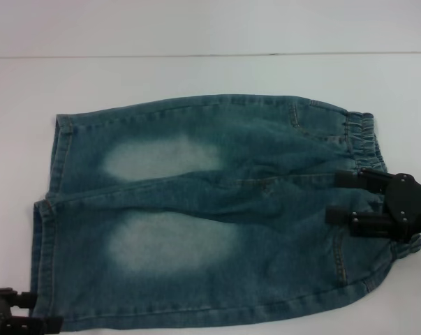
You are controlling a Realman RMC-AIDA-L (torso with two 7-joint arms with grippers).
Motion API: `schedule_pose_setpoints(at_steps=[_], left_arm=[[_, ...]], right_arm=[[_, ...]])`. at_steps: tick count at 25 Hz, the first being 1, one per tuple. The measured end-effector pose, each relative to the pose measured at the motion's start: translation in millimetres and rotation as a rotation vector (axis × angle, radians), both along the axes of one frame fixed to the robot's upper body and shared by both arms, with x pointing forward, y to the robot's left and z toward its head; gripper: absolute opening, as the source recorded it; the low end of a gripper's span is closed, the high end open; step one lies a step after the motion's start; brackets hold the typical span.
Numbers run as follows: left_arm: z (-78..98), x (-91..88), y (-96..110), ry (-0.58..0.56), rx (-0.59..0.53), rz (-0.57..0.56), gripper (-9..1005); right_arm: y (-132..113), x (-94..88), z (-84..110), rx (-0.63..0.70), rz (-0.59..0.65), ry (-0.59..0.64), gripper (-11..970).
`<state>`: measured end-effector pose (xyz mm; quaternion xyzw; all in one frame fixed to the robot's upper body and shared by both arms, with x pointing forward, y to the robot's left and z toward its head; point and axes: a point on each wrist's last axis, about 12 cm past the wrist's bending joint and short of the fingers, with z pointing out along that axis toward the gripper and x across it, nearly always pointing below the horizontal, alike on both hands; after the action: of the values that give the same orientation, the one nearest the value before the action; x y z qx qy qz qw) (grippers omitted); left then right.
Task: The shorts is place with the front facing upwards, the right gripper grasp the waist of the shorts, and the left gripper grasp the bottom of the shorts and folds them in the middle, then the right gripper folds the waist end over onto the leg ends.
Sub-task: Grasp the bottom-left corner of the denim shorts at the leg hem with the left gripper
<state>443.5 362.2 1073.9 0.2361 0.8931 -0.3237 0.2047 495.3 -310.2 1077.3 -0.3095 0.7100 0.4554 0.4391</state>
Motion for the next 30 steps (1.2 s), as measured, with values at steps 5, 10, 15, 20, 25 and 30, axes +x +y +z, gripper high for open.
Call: schedule_pose_setpoints(at_steps=[5, 10, 15, 20, 25, 30], left_arm=[[-0.7, 0.1, -1, 0.013, 0.009, -0.005, 900], [0.1, 0.2, 0, 0.010, 0.014, 0.001, 899], [0.7, 2.0, -5, 0.029, -0.002, -0.018, 899], [1.9, 3.7, -9, 0.033, -0.013, -0.036, 900], [-0.2, 5.8, -12, 0.028, -0.023, -0.032, 879], [2.2, 8.8, -11, 0.028, -0.013, -0.021, 843]], right_arm=[[0, -0.1, -0.2, -0.001, -0.002, -0.001, 927], [0, -0.2, -0.2, 0.000, -0.003, -0.001, 927], [-1, -0.1, 0.5, 0.005, -0.013, -0.003, 927], [-2, -0.1, 0.7, 0.012, -0.024, -0.005, 927], [-2, -0.1, 0.9, 0.015, -0.028, -0.005, 927], [-3, 0.1, 1.3, 0.018, -0.035, -0.007, 927]])
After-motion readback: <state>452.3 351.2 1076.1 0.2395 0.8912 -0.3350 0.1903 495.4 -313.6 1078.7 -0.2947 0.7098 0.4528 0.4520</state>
